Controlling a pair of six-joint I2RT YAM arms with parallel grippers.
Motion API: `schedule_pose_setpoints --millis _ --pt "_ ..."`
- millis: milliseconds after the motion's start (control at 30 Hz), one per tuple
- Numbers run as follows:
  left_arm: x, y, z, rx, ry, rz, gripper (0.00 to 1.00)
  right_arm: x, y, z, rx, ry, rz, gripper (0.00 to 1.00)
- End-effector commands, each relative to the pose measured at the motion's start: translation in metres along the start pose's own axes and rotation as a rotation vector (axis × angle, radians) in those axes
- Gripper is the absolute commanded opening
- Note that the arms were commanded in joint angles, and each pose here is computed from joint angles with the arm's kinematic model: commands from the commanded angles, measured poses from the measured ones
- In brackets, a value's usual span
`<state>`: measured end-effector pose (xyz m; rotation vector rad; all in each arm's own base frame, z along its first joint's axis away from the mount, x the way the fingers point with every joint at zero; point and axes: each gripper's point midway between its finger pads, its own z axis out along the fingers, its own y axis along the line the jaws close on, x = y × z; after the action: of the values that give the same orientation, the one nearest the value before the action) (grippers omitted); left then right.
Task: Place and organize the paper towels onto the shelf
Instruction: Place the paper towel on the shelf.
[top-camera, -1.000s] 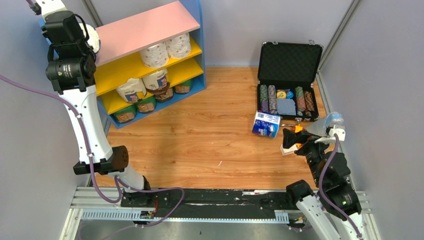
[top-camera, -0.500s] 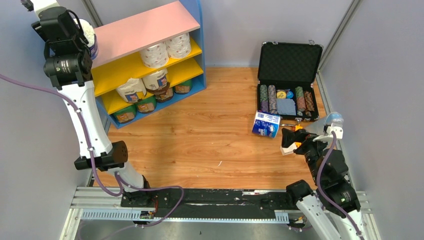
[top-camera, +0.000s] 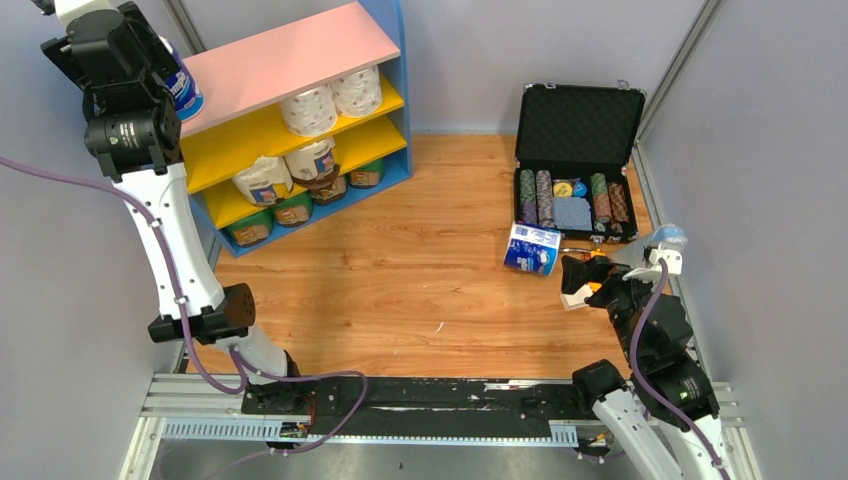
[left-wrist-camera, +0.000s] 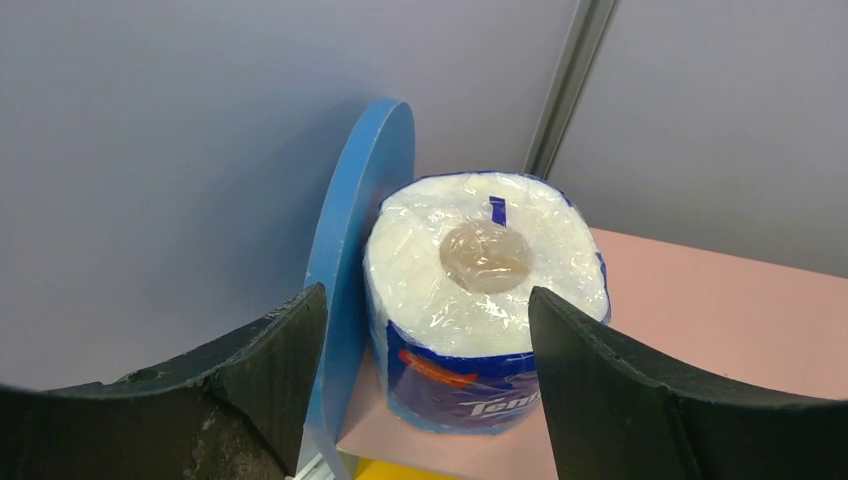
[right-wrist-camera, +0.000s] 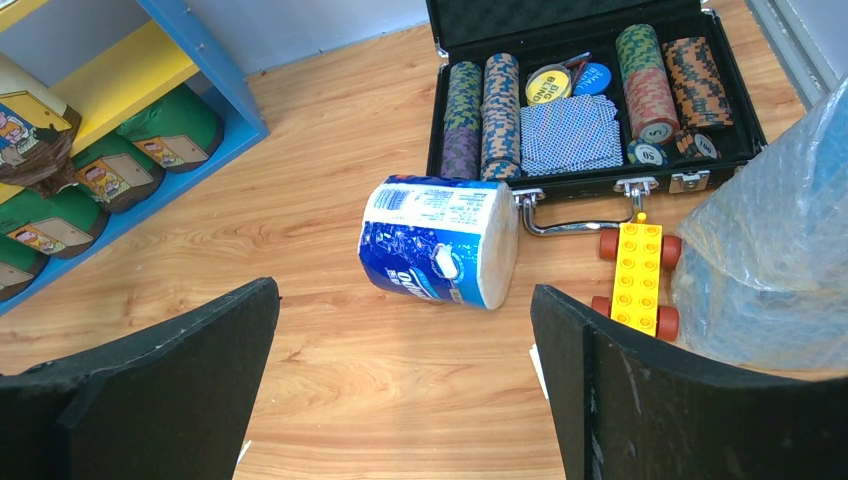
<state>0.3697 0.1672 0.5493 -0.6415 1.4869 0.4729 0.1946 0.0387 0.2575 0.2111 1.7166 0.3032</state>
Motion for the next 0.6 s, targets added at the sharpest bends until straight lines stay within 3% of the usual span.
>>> schedule_pose_setpoints --millis 0,200,567 --pt "-0.049 0.011 -0.03 0.024 -0.147 -0.056 0.81 -0.01 0.002 0.001 -0.002 -0.032 0.01 1.0" --pt "-0.066 -0.004 -0.063 0.186 -0.186 -0.102 0.84 -0.01 0.002 0.001 -0.003 -0.032 0.01 1.0" --pt "-0.029 -0.09 -0.16 0.826 -0.065 -0.239 0.88 -0.015 0.008 0.003 -0.008 -0.014 0.033 1.0"
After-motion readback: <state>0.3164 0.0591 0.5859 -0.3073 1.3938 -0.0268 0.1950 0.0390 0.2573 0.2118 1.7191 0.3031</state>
